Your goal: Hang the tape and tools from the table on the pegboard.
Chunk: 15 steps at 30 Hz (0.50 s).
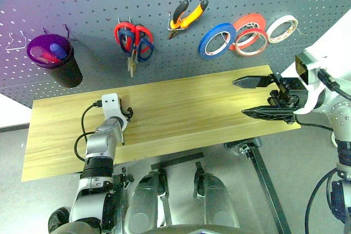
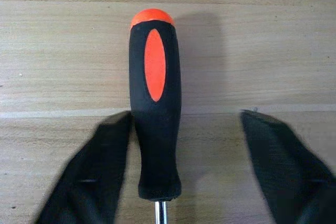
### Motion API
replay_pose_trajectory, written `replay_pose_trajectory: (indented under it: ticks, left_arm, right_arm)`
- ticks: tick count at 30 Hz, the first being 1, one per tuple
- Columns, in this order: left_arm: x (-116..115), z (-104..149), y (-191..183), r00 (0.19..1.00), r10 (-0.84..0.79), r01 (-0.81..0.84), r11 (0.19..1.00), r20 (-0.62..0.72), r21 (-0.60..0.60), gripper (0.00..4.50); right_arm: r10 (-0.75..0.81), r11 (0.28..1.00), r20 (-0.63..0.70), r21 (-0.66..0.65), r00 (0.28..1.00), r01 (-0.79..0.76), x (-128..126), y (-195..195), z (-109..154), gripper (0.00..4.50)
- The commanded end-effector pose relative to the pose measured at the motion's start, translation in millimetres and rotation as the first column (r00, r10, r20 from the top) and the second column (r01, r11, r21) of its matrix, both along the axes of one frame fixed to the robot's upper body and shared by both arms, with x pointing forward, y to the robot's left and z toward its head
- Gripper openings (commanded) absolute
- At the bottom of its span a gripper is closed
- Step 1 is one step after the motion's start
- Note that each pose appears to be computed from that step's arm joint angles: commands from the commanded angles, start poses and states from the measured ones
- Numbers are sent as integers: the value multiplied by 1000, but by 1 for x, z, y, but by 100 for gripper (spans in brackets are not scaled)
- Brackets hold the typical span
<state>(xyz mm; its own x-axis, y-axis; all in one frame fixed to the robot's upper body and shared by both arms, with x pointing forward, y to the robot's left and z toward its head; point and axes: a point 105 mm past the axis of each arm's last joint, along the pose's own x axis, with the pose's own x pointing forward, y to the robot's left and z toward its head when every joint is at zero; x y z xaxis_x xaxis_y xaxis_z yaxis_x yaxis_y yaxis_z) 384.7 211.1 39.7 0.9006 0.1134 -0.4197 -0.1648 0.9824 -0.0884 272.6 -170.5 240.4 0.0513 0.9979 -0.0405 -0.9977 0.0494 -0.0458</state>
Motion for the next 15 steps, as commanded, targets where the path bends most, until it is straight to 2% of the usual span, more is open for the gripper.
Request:
replay_pose_trajectory:
  ticks: [1,4,5,15]
  left_arm:
    - [-2,0,6,999,35,-34,999,-5,8,194]
    - [-2,1,7,999,47,-47,999,0,4,88]
    - [-2,0,8,999,49,-49,999,-2,6,67]
    - [-4,3,8,999,30,-30,999,11,19,67]
  right_arm:
    - [2,1000,45,-1,999,-2,-5,-3,11,450]
    - [11,1000,39,2,999,-11,-6,-2,11,450]
    - [14,1000,34,3,999,-14,-7,-2,11,450]
    - [9,1000,38,-13,999,-9,-4,-5,6,450]
